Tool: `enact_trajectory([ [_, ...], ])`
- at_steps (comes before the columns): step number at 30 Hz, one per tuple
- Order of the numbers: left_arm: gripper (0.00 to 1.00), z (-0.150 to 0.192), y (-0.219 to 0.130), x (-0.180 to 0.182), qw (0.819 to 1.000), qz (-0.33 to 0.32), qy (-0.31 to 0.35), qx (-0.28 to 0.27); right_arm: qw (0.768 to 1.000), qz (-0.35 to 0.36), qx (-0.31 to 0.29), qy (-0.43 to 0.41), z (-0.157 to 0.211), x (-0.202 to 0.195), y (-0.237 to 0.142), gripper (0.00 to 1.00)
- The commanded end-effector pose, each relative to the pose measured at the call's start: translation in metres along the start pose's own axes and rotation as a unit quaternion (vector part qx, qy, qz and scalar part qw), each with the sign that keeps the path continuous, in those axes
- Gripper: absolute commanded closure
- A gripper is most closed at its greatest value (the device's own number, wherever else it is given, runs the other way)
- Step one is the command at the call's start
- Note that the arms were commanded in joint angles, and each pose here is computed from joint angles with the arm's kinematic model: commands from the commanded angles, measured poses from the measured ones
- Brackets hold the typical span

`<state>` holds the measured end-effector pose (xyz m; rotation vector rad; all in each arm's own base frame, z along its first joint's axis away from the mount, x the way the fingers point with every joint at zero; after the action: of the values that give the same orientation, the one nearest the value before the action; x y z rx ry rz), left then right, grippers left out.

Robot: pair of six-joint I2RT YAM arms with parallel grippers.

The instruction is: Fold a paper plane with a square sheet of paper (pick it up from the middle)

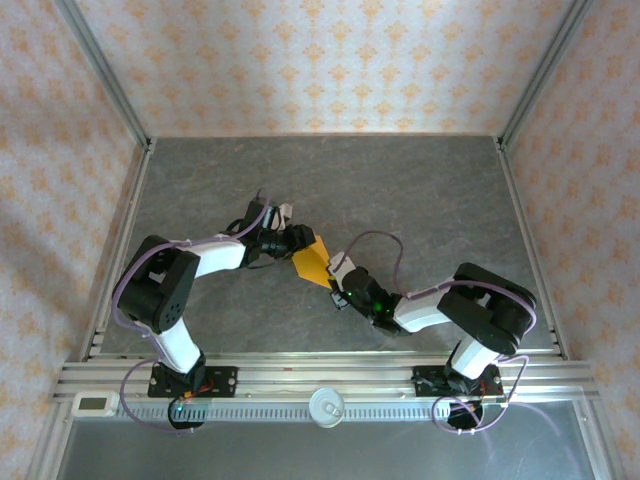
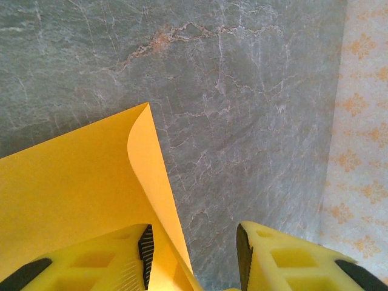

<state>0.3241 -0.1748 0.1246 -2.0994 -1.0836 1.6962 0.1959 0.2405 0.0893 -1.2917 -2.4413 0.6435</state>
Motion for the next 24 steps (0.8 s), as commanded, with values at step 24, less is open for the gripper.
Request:
enact_trajectory([
  [24, 0.34, -0.020, -0.059, -0.022, 0.986, -0.086, 0.058, -0.128, 0.952, -0.166, 0.092, 0.239, -0.010, -0.008, 0.020, 1.00],
])
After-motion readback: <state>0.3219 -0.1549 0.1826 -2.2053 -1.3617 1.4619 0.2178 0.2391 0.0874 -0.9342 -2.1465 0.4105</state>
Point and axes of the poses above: each hand's point on the last joint's axis, 136 mm out from that joint toward the fingers, its own y axis out along the fingers, its own x axis along the line the jaws close on, z = x × y, the point moved 9 cm from there along -y, back along the fingers, and after that the axes turned 9 degrees about y, right-handed, at the moved point
